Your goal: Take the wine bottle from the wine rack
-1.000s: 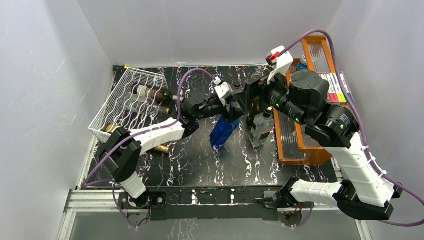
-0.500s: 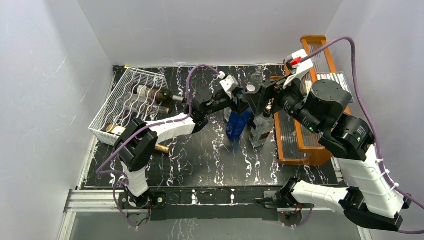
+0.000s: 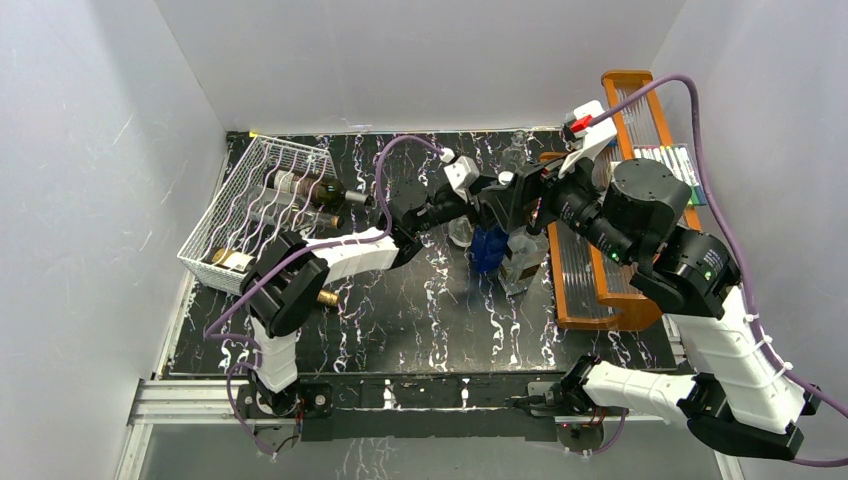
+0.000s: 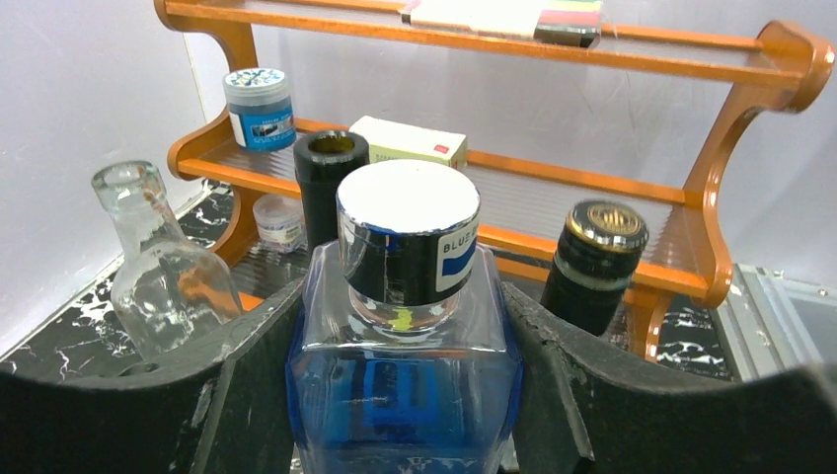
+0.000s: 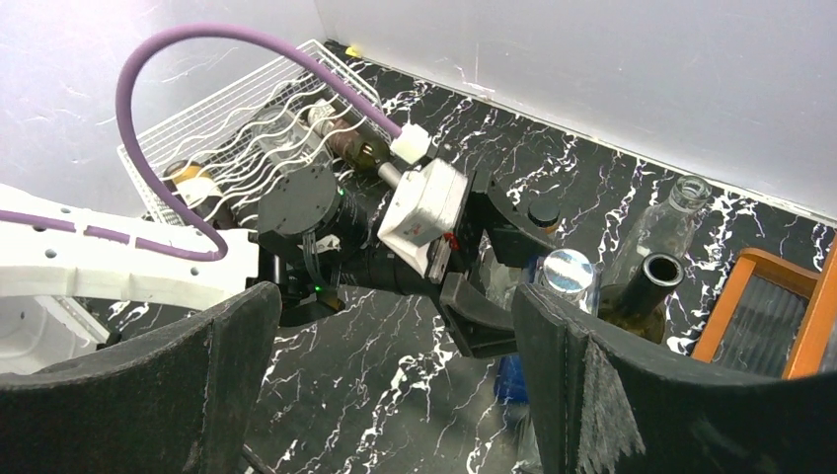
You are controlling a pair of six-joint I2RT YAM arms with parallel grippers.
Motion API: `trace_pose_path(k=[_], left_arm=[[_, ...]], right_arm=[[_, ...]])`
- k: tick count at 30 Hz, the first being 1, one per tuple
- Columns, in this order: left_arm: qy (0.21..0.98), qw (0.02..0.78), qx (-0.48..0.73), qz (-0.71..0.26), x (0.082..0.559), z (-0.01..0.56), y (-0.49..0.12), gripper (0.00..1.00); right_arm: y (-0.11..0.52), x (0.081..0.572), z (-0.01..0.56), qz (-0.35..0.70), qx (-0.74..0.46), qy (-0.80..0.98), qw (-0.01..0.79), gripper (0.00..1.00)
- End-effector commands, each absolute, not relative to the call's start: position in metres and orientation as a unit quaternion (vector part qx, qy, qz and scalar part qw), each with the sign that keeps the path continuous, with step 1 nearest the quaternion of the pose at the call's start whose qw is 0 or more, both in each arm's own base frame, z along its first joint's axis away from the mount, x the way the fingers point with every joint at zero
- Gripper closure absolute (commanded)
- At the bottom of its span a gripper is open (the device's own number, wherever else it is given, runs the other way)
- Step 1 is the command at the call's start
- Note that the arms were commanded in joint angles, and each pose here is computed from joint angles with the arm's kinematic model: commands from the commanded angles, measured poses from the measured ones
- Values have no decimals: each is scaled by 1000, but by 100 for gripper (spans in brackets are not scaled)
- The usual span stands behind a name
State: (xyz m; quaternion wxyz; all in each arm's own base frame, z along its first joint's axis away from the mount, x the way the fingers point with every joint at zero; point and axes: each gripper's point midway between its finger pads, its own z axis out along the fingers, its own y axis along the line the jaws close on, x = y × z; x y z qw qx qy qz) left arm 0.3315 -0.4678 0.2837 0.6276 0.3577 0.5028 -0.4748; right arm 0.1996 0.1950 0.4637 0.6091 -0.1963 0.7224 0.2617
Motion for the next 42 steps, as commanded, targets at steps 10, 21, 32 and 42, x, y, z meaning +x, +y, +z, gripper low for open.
trace_pose_path(k=[10, 21, 32, 42], left_arm=[[392, 705, 360, -470, 301, 350, -440, 98], [411, 708, 342, -461, 307, 343, -435, 52], [416, 701, 346, -465, 307, 339, -438, 12], [420, 692, 352, -469, 300, 351, -433, 2]], right_arm=[[206, 198, 483, 294, -196, 700, 620, 2], [212, 198, 477, 301, -198, 706, 610, 2], [213, 200, 475, 297, -199, 709, 608, 2], [215, 201, 475, 296, -206, 706, 609, 2]])
